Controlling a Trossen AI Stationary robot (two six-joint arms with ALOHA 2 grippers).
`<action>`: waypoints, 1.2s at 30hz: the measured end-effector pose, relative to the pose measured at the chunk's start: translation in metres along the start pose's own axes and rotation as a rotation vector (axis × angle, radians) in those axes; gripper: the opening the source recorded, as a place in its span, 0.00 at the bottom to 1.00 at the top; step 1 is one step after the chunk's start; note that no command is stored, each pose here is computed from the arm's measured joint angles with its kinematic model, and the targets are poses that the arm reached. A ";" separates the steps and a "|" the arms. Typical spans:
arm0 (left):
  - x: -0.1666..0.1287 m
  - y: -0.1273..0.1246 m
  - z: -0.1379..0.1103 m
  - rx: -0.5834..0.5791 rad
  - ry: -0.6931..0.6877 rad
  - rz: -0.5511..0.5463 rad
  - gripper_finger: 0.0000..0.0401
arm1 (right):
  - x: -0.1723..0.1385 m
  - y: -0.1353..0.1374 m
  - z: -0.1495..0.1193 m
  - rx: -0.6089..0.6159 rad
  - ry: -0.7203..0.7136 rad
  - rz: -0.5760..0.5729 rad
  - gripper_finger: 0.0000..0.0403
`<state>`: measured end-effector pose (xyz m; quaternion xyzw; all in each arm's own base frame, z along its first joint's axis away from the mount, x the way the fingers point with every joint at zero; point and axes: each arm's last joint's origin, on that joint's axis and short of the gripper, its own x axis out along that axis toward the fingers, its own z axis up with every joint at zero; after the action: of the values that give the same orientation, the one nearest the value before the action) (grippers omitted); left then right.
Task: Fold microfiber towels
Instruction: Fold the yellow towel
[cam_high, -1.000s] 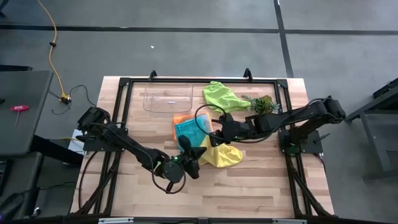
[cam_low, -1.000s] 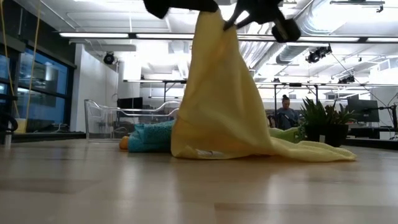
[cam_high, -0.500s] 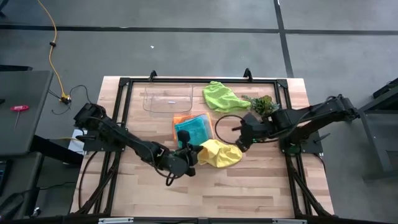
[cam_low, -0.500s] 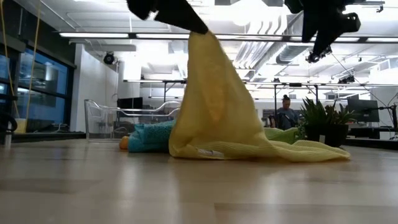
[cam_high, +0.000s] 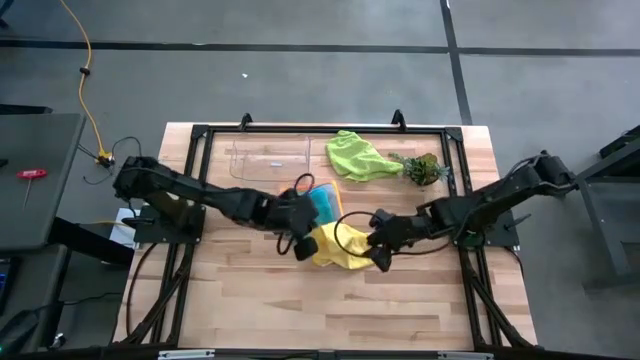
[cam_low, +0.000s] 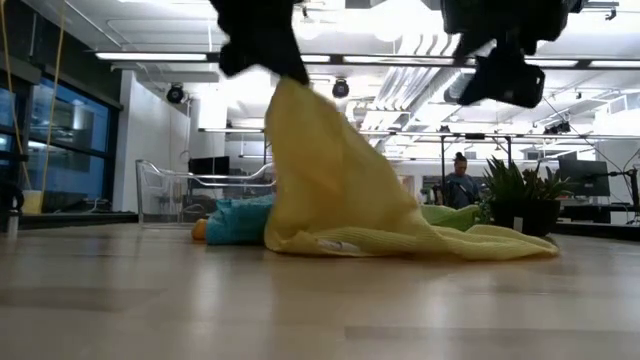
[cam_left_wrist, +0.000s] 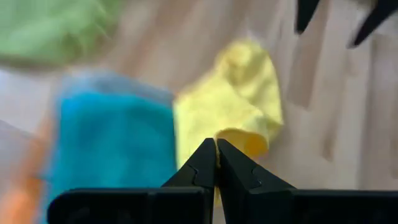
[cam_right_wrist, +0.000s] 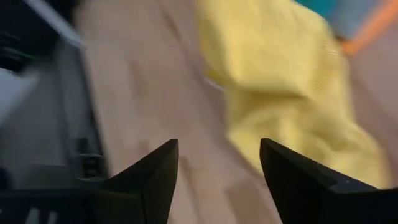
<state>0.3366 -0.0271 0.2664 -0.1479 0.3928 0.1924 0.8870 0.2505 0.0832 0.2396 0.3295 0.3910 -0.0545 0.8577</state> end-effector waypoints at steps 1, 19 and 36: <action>0.006 -0.001 -0.003 -0.018 0.042 -0.026 0.00 | 0.002 0.002 -0.002 0.006 -0.019 0.036 0.53; 0.008 0.051 0.026 -0.083 -0.028 0.085 0.00 | 0.084 0.075 -0.016 -0.528 0.118 -0.179 0.51; 0.012 0.063 0.028 -0.057 0.011 0.050 0.00 | 0.168 0.055 0.013 -0.592 -0.121 -0.301 0.51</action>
<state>0.3335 0.0425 0.2688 -0.1643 0.3955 0.2249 0.8752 0.3936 0.1456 0.1554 0.0011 0.3827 -0.0839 0.9201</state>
